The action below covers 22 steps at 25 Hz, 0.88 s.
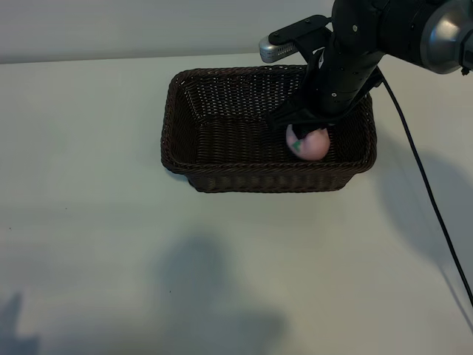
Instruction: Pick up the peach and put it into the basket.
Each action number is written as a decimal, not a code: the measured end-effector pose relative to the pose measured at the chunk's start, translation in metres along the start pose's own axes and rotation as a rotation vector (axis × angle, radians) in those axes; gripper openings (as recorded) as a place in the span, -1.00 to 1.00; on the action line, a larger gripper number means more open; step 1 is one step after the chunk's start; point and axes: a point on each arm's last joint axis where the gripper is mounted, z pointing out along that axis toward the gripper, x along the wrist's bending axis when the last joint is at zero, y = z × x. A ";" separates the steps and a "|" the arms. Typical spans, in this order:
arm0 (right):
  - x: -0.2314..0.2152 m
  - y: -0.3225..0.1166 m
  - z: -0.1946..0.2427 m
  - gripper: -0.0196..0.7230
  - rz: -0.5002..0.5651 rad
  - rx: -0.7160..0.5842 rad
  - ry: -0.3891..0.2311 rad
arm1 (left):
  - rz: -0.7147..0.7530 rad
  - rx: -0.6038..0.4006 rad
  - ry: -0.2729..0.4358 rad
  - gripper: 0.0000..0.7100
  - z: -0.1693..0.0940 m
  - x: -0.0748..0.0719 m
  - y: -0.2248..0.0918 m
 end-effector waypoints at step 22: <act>-0.138 -0.007 -0.104 0.58 0.306 -0.139 -0.136 | -0.041 -0.001 0.062 0.60 0.000 -0.001 0.000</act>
